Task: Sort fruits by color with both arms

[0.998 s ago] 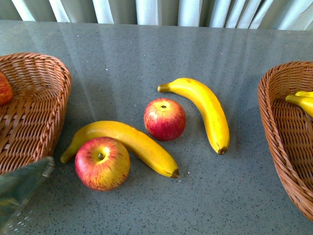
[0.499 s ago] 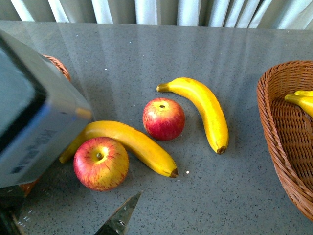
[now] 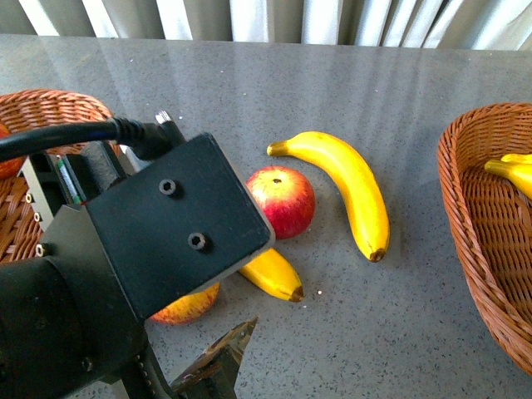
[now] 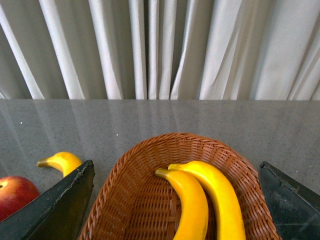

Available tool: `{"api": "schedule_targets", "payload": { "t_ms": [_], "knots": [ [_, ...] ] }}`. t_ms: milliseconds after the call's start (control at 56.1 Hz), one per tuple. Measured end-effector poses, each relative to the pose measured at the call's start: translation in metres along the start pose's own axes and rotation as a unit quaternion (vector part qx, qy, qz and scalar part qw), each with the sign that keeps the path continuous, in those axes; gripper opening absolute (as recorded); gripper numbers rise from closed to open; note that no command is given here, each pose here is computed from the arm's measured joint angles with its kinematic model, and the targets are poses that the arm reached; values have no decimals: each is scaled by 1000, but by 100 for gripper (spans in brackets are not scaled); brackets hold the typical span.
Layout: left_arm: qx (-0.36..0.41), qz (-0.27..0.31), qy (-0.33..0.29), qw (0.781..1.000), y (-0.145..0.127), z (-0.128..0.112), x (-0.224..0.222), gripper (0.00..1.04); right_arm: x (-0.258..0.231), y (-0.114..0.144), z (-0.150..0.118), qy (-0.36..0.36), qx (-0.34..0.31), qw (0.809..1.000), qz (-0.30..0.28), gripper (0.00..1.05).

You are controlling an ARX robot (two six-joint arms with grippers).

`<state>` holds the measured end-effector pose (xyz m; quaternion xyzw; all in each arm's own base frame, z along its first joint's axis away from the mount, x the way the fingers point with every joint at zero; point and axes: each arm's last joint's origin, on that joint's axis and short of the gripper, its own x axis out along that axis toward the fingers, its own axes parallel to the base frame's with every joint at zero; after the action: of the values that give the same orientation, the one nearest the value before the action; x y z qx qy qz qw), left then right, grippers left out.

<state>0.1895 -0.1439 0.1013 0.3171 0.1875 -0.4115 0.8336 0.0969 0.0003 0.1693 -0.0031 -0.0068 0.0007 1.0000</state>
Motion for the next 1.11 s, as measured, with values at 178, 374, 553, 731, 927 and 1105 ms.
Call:
{"api": "schedule_targets", "payload": {
  "t_ms": [178, 374, 553, 731, 927, 1105],
  "knots": [
    [25, -14, 26, 999, 0, -5, 9, 96, 0, 0, 0, 0, 0, 1000, 0, 96],
    [34, -25, 50, 998, 1, -10, 18, 96, 0, 0, 0, 0, 0, 1000, 0, 96],
    [32, -21, 79, 996, 12, -17, 26, 96, 0, 0, 0, 0, 0, 1000, 0, 96],
    [32, -13, 82, 996, 17, -16, 28, 96, 0, 0, 0, 0, 0, 1000, 0, 96],
    [45, -15, 90, 995, 18, -16, 31, 96, 0, 0, 0, 0, 0, 1000, 0, 96],
    [61, -24, 103, 993, 15, -21, 32, 96, 0, 0, 0, 0, 0, 1000, 0, 96]
  ]
}}
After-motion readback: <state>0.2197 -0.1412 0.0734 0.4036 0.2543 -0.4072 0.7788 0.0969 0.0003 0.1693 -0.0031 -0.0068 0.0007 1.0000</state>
